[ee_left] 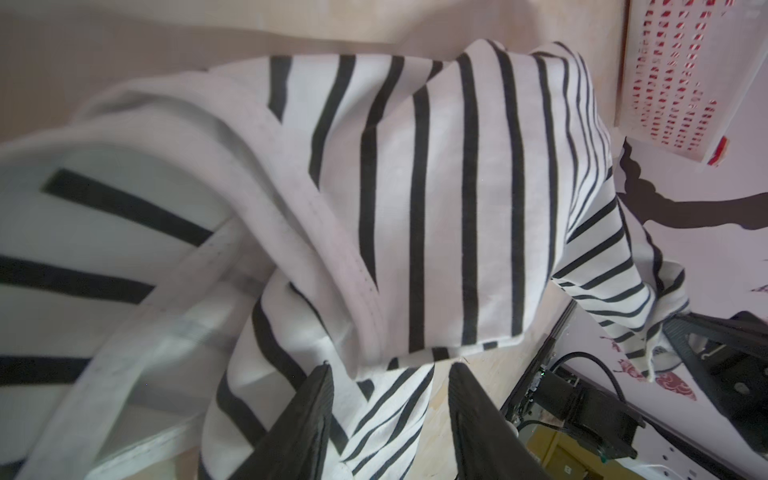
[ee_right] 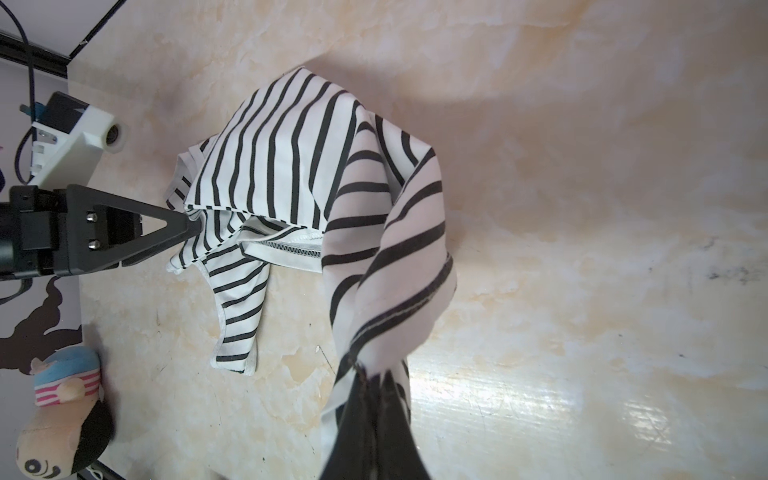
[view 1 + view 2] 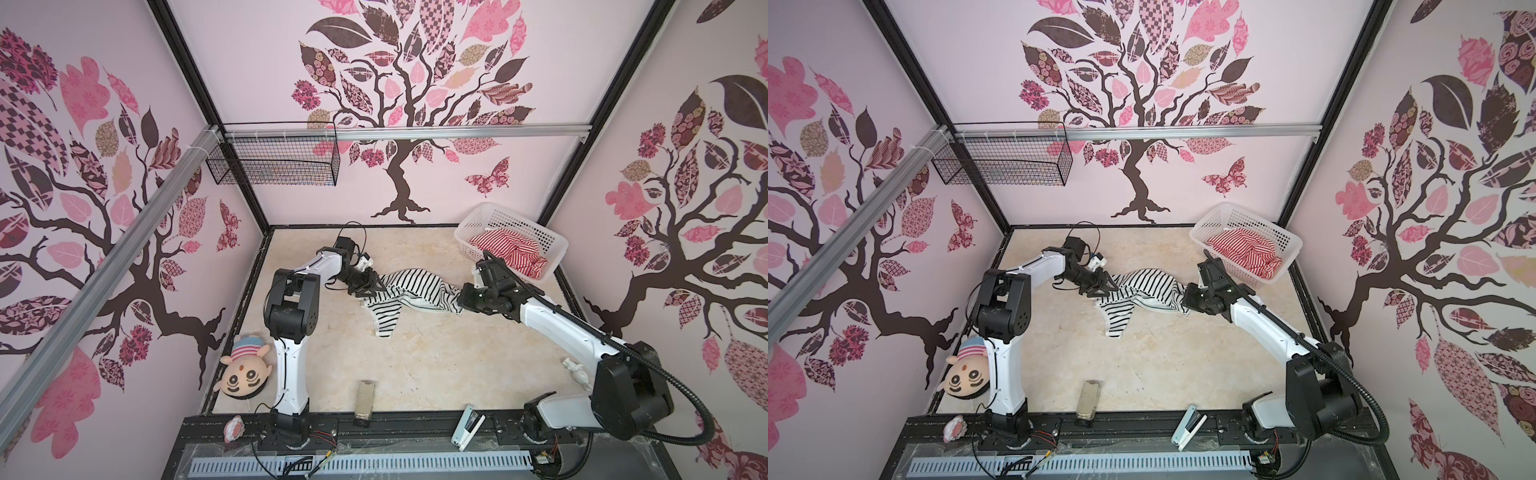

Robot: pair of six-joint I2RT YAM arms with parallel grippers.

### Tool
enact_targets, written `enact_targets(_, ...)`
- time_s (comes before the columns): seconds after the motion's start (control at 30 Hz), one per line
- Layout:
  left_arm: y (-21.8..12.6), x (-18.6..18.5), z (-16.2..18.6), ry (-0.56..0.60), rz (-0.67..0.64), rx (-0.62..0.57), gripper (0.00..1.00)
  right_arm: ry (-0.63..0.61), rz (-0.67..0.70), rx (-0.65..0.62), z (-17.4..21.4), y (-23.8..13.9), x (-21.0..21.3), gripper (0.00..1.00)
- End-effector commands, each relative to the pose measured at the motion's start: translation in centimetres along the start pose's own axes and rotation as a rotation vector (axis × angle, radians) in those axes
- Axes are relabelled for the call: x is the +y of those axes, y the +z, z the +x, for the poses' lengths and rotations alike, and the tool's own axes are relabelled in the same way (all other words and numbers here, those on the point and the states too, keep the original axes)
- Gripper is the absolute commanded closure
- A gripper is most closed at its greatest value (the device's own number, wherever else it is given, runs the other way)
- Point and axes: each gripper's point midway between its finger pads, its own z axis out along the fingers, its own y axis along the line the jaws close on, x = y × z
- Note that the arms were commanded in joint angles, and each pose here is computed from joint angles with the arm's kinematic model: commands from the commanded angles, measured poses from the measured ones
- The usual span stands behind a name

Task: Fold and stack the tank tops
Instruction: 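Grasp the tank top edge nearest the left gripper with the left gripper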

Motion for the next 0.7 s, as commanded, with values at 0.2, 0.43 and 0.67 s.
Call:
enact_targets(0.2,-0.5,-0.2,-1.5,-0.145,0.168,0.001,0.47,0.006,-0.006,0.006,0.2,-0.6,0.0,1.0)
enact_targets(0.43,-0.2,-0.6,-1.6,-0.168,0.201,0.018,0.44,0.003,0.001,0.004,0.0,-0.7,0.0,1.0)
enact_targets(0.67,-0.6,-1.8,-2.1,-0.174,0.265,0.004,0.43,0.013,0.007,0.007,0.5,-0.6,-0.5,1.0)
